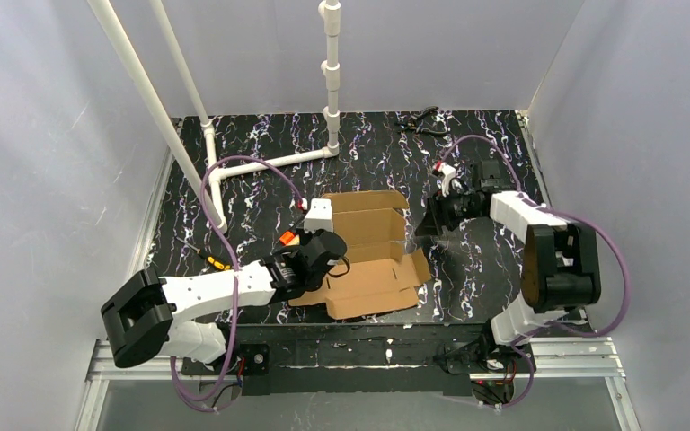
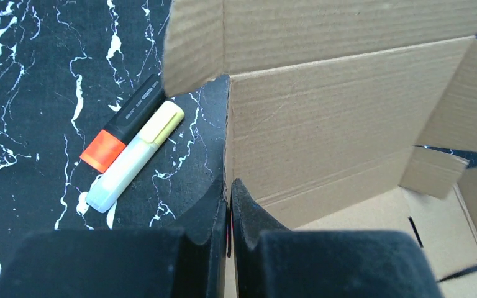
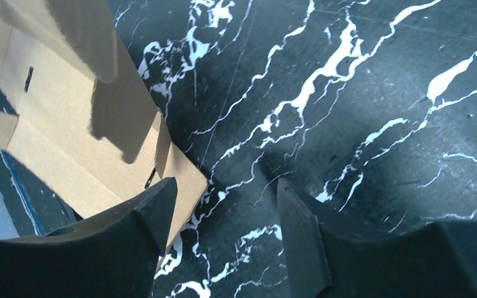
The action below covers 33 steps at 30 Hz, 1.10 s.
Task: Fold the paper box
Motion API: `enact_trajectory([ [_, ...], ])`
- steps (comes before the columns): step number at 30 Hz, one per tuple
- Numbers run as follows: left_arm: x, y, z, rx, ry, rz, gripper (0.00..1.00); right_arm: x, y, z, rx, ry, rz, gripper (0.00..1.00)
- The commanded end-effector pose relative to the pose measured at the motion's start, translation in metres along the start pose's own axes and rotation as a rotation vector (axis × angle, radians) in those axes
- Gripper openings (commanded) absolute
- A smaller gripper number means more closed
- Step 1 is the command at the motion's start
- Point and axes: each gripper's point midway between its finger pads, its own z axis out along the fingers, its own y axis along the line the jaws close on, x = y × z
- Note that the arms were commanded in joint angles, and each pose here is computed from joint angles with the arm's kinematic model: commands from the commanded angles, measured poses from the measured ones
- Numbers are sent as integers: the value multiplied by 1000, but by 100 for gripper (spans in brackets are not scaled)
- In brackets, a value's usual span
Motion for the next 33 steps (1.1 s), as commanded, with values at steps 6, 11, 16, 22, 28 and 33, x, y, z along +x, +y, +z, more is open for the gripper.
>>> enact_trajectory([
  [6,-15,16,-13,-98,-109,57,0,-3,27,-28,62,-116,-144,79],
  [11,-26,18,-19,-123,-151,26,0,7,38,-31,62,-136,-128,87],
  [16,-42,21,-25,-144,-197,-33,0,5,43,-34,54,-167,-94,96],
  [22,-52,18,-28,-139,-218,-64,0,-5,47,-36,18,-193,-126,98],
  [28,-55,13,-29,-117,-212,-39,0,-57,72,-48,-195,-216,-341,98],
  [33,-58,12,-31,-100,-214,-52,0,-100,64,-23,-154,-200,-320,98],
])
